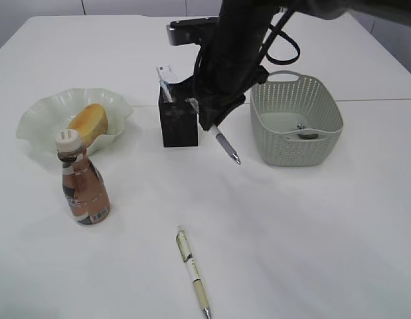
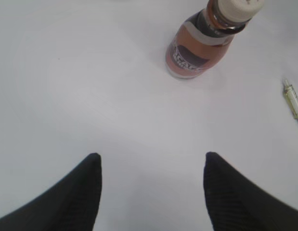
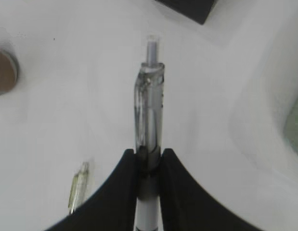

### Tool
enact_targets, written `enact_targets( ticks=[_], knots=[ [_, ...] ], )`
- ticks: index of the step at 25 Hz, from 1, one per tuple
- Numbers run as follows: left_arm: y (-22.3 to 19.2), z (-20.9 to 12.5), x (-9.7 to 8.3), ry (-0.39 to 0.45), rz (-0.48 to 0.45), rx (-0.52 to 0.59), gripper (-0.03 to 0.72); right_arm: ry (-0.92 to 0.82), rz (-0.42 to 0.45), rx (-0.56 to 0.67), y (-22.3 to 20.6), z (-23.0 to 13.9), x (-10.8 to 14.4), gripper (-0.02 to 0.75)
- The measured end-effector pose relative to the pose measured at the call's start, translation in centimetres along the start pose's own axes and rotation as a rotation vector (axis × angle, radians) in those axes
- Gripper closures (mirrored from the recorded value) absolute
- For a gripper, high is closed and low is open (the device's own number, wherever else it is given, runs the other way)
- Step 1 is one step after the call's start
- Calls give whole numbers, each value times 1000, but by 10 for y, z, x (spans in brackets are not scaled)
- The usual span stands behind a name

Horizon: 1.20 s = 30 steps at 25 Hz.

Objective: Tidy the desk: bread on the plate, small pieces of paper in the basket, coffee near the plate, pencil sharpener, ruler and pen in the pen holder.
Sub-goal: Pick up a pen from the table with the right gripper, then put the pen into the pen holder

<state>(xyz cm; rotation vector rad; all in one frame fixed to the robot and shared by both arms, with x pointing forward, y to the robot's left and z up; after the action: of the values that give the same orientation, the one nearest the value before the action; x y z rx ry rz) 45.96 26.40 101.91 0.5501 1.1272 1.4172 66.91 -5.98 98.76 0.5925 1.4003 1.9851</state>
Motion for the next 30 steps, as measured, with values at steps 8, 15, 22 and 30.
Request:
enact_targets(
  ticks=[8, 15, 22, 30],
  knots=[
    [0, -2, 1, 0, 5, 14, 202, 19, 14, 51, 25, -54, 18, 644],
    [0, -4, 1, 1, 8, 27, 202, 36, -92, -216, 51, -75, 23, 644],
    [0, -6, 2, 1, 13, 44, 202, 62, -222, -509, 46, -55, 11, 644],
    [0, -7, 2, 2, 14, 50, 202, 59, -359, -822, 41, -16, -8, 644]
  ],
)
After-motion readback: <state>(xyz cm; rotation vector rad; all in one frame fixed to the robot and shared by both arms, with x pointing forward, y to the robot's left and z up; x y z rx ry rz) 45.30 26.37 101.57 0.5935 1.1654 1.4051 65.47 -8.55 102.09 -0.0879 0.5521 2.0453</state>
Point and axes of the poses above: a point on each arm's last joint axis where the gripper is mounted, y pointing back along that axis away from the gripper, x along the wrist's bending axis when the last joint is at zero, z = x × y, the point moved 5 cm from there along -y, pointing out along that axis toward the gripper, and after that the axes turned 15 degrees about y, right-handed, at the moved point
